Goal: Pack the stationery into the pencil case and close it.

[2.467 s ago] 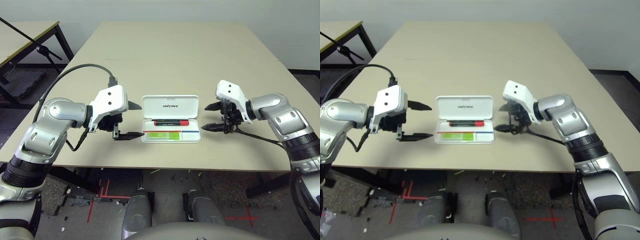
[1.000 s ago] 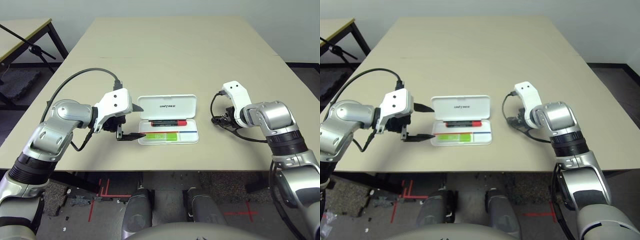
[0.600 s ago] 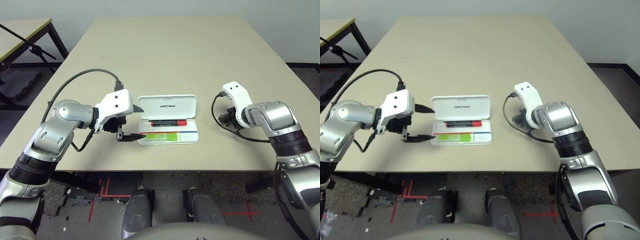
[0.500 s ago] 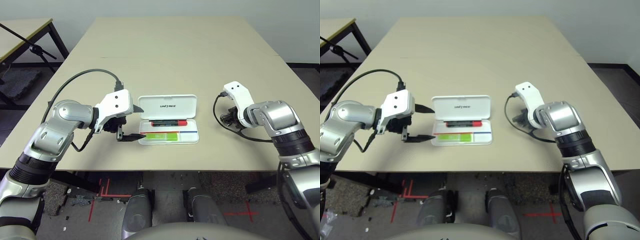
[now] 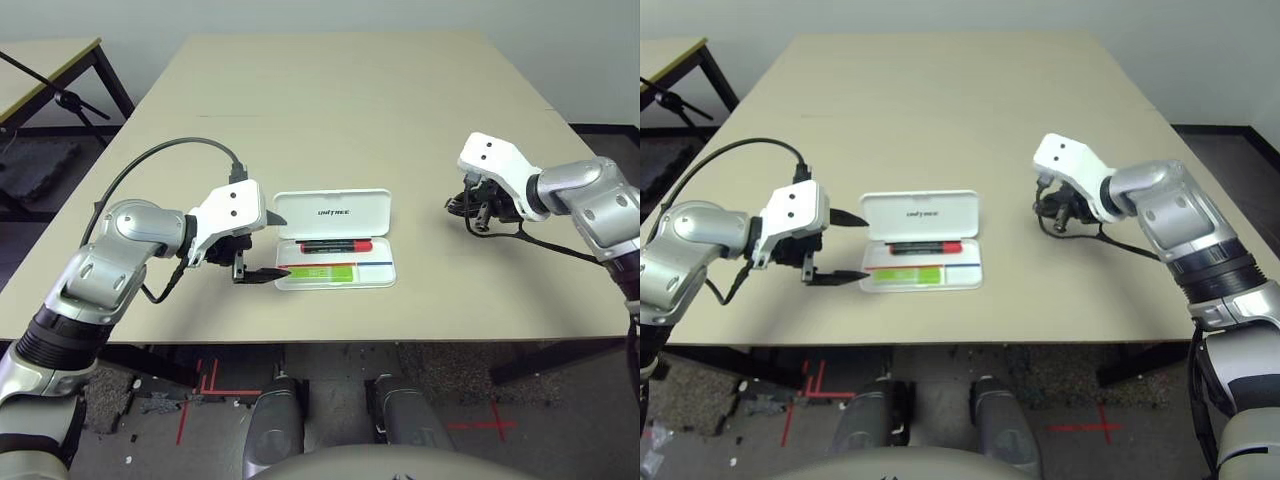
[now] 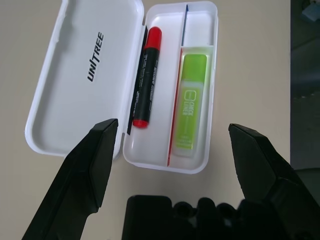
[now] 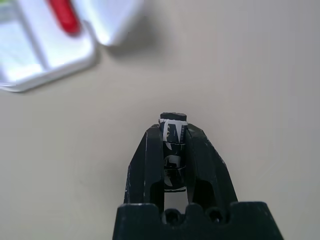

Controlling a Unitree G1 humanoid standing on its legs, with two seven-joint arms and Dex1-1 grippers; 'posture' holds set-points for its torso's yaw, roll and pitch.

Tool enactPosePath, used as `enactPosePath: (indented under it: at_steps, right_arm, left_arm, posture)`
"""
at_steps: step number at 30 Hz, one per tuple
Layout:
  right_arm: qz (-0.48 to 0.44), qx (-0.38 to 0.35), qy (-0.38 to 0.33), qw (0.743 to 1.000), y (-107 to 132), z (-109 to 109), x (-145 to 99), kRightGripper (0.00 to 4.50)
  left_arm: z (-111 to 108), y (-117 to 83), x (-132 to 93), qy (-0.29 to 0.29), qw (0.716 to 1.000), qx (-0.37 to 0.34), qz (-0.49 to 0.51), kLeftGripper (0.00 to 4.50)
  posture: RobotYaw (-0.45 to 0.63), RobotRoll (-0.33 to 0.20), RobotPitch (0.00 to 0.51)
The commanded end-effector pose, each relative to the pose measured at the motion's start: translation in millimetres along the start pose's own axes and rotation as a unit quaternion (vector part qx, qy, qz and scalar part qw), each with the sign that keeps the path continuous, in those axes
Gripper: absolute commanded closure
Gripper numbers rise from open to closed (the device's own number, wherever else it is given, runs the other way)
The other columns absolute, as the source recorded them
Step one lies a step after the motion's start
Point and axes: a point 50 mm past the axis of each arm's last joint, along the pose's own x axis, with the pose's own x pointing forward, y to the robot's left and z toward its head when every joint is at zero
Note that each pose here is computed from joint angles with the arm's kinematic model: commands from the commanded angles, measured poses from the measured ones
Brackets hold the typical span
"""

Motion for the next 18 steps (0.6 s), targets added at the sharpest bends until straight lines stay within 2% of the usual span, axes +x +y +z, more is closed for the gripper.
enactPosePath:
  at_steps: [1,18]
  right_arm:
    - [0.039,-0.041,-0.023,0.998,8,14,7,4.19]
    - [0.118,-0.079,-0.051,0.989,34,49,46,4.19]
  left_arm:
    - [0,-3,-1,0.007,1.000,-0.001,-0.011,0.00]
    - [1,-5,-3,0.011,1.000,0.000,-0.015,0.00]
  posture:
    - [0.00,0.000,0.064]
    - [0.01,0.000,0.074]
